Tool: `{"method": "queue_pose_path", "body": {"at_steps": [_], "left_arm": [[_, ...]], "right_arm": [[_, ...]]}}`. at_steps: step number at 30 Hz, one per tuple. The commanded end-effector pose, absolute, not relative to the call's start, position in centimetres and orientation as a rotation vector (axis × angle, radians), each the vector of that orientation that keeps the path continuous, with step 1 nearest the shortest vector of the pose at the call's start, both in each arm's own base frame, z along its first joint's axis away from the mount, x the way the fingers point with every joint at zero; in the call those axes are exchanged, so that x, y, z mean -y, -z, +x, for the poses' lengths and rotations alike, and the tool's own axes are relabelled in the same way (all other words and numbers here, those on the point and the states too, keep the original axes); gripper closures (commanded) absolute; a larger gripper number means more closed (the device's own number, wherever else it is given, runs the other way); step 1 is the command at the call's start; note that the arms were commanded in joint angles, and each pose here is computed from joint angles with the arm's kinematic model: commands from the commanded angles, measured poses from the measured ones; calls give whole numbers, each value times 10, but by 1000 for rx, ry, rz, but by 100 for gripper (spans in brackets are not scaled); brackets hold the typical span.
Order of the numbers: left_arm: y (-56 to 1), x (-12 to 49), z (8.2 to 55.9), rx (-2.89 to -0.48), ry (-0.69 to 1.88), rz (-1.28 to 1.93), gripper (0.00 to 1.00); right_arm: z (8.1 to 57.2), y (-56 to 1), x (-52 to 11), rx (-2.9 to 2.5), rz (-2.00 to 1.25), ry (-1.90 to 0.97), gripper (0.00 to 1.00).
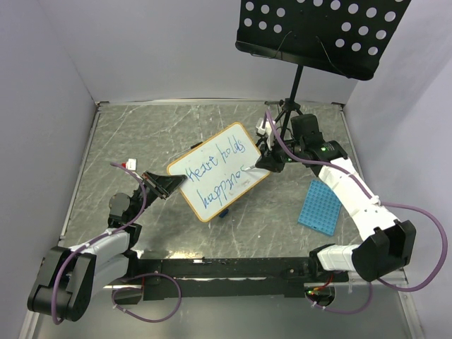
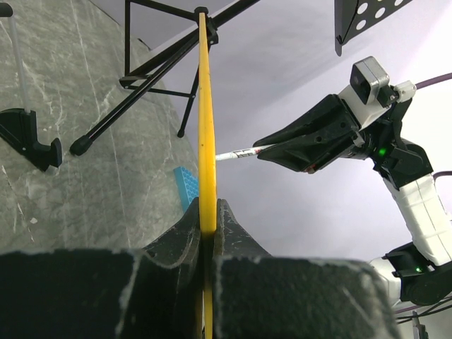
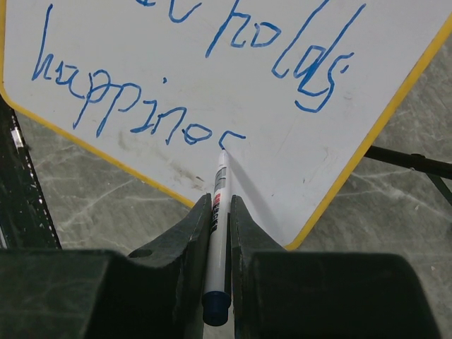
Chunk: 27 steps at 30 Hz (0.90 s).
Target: Write a sentence on the whiteboard
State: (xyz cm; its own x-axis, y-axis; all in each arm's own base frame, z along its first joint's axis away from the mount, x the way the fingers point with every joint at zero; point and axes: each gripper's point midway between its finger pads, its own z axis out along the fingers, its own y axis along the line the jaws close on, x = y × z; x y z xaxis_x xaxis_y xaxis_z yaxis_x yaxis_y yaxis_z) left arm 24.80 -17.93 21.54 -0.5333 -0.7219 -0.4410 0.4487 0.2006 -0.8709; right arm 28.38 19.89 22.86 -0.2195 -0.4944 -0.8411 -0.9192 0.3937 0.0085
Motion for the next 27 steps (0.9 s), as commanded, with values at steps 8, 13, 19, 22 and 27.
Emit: {"method": "queue_pose_path", "body": {"at_steps": [8,13,19,22,27], "left_arm": [[-265,177,239,-1318,1573,-174,99],[-265,177,240,-1319,1575,-174,99],[-263,177,240,-1324,1573,-176,99],[-263,177,241,-1325,1569,-176,99],[-263,176,240,-1324,1566,-176,99]], "right_arm": [[271,-225,-194,-1870,-1265,-653,100],[260,-224,-201,-1865,-1305,-688,100],[259,-240,-212,-1805,-1291,-723,100],[262,-256,-211,-1773,-1266,-706,100],[273,-266,-202,-1763,-1215,-654,100]]}}
